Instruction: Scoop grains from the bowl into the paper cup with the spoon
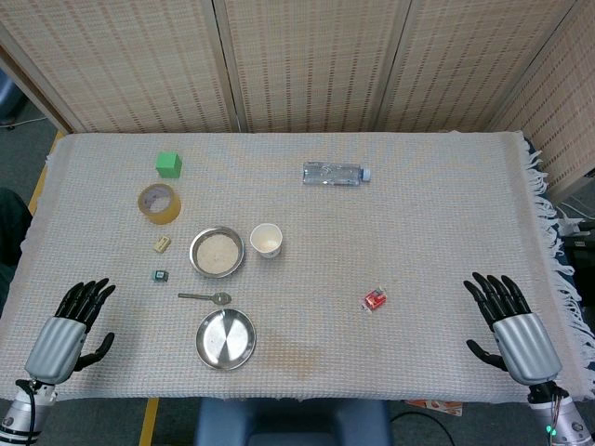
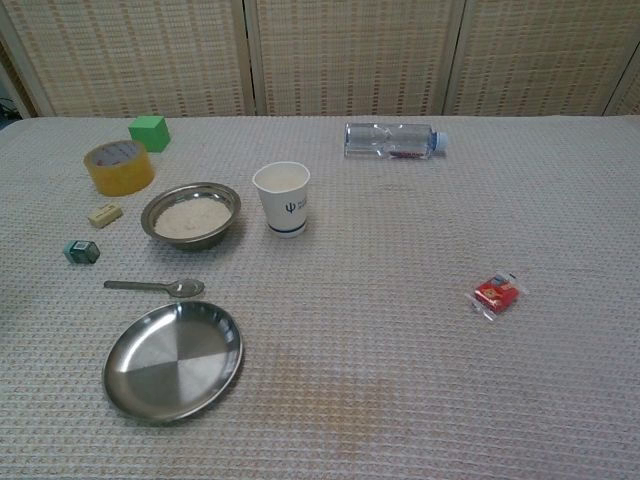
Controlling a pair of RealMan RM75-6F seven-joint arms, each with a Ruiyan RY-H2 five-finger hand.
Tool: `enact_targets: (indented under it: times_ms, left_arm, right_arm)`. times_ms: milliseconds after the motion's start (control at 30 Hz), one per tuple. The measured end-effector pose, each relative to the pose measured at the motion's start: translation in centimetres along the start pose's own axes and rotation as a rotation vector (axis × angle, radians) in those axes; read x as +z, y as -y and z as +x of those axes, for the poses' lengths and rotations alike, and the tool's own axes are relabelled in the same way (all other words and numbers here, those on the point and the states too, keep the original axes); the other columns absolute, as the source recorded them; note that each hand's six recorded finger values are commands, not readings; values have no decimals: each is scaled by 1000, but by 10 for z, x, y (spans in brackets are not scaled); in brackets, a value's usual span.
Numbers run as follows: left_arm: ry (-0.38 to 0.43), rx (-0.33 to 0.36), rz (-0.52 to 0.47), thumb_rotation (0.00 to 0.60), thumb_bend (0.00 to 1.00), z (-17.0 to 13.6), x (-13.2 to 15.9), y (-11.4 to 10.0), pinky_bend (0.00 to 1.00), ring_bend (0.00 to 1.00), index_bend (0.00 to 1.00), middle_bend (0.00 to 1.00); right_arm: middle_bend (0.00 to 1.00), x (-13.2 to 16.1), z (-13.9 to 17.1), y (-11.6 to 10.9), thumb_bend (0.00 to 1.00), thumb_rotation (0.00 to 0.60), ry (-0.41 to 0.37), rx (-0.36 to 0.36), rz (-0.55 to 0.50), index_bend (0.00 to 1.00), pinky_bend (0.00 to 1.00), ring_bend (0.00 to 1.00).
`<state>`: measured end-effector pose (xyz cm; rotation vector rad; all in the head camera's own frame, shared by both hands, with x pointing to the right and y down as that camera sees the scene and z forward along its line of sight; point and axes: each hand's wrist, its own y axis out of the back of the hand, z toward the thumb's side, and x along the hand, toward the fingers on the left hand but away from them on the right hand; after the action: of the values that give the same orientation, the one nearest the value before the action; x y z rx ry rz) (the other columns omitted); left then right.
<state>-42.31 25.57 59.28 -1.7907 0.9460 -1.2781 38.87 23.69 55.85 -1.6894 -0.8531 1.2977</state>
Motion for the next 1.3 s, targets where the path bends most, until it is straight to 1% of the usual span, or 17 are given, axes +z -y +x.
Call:
enact_targets:
  times_ms: [167,200,233,267,300,333,367,400,433,467,500,533,567,600,767,1000,1300]
  left_arm:
    - [2,-28,-1,600,406,0,3,5,53,0,0,0]
    - [6,-34,-2,600,406,1,4,6,81,0,0,1]
    - [11,-40,-3,600,406,1,6,8,132,7,0,14]
    - [18,-44,-2,600,406,3,9,11,229,45,0,63]
    - [25,-45,-2,600,407,4,12,13,345,117,0,147]
    - [30,-42,-4,600,411,6,15,15,502,259,15,300]
    - [38,-34,-5,600,415,9,20,17,657,438,63,484]
    - [47,-25,-7,600,419,12,24,19,787,613,142,665]
    - [58,-16,-12,600,420,16,28,21,851,708,204,765]
    - [77,-6,-21,600,420,21,35,25,930,829,296,895]
    - [93,0,-29,600,420,25,40,28,970,898,349,959]
    - [110,4,-38,600,419,30,44,31,989,940,378,985]
    - [130,6,-50,600,419,37,50,35,1000,977,403,1000]
    - [140,3,-54,600,419,42,52,38,1000,991,416,1000]
    - [144,-43,-38,600,419,63,58,55,1000,1000,455,1000]
    - [84,-90,-5,600,416,92,56,80,1000,1000,473,1000]
    - [25,-94,31,600,410,111,53,96,1000,1000,465,1000]
  right_arm:
    - [0,0,1,0,93,600,0,-1,2,0,0,0]
    - [0,0,1,-1,93,600,1,-1,2,0,0,0]
    - [0,-1,1,-1,92,600,2,-1,0,0,0,0]
    - [0,-1,0,0,92,600,1,0,-3,0,0,0]
    - [0,-1,0,0,93,600,1,2,-3,0,0,0]
    - [0,0,-1,1,93,600,0,5,-2,0,0,0]
    - [0,0,-1,2,92,600,0,11,-1,0,0,0]
    - [0,-1,-1,3,93,600,0,16,0,0,0,0]
    - [0,-1,-1,4,93,600,1,19,0,0,0,0]
    - [0,-1,-2,4,93,600,2,18,-3,0,0,0]
    - [0,0,-2,4,93,600,1,18,-4,0,0,0]
    - [0,0,-2,4,93,600,0,18,-5,0,0,0]
    - [0,0,-2,4,92,600,0,18,-4,0,0,0]
    - [0,0,-2,4,92,600,-1,17,-4,0,0,0]
    - [0,1,-1,3,92,600,-7,18,-6,0,0,0]
    - [0,-1,-1,0,93,600,-4,10,-15,0,0,0]
    - [0,-2,-1,0,92,600,-1,12,-23,0,0,0]
